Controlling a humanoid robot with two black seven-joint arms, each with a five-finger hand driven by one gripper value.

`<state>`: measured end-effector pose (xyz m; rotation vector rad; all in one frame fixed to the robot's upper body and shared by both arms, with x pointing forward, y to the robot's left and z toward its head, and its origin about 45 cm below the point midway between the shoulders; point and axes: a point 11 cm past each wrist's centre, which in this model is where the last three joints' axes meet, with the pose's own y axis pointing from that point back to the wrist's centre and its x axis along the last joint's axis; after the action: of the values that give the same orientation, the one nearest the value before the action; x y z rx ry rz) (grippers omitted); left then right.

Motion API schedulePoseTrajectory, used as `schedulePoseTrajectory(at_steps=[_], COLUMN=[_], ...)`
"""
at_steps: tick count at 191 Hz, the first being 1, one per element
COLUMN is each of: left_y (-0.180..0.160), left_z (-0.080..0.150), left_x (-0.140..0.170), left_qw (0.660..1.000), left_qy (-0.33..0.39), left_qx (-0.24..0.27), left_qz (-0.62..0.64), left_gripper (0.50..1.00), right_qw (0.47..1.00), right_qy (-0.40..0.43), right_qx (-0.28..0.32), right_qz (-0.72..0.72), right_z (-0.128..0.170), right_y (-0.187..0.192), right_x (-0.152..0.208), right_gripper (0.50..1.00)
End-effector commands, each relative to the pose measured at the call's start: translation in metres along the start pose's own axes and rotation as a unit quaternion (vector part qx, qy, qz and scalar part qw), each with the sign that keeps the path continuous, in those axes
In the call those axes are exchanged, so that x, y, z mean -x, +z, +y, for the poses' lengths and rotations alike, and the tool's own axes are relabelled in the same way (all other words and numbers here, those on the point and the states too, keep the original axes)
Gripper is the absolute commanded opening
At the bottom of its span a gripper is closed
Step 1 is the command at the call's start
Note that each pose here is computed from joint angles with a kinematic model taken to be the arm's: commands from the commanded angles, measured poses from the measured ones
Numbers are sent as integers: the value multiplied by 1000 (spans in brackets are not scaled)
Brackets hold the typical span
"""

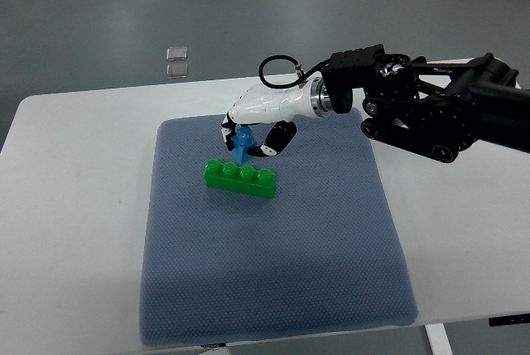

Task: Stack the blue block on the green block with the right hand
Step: 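Lower the blue block onto the green block's studs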

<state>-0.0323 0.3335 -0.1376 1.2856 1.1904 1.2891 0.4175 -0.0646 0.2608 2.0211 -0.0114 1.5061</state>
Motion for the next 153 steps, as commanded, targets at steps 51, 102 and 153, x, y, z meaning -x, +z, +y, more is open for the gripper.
schedulePoseTrajectory(at_steps=[51,102,153], left_y=[0,0,0], left_z=[0,0,0], left_x=[0,0,0], left_qw=[1000,1000,1000], left_qy=[0,0,0], left_qx=[0,0,0], left_qz=[0,0,1], left_gripper=[1000,1000,1000], right_qw=[1000,1000,1000], right_qy=[-16,-16,-17], right_qx=[-6,11,7], right_qz=[13,18,18], right_z=[-11,-9,-12], right_y=[-5,6,2], right_x=[27,29,30], right_gripper=[580,582,582])
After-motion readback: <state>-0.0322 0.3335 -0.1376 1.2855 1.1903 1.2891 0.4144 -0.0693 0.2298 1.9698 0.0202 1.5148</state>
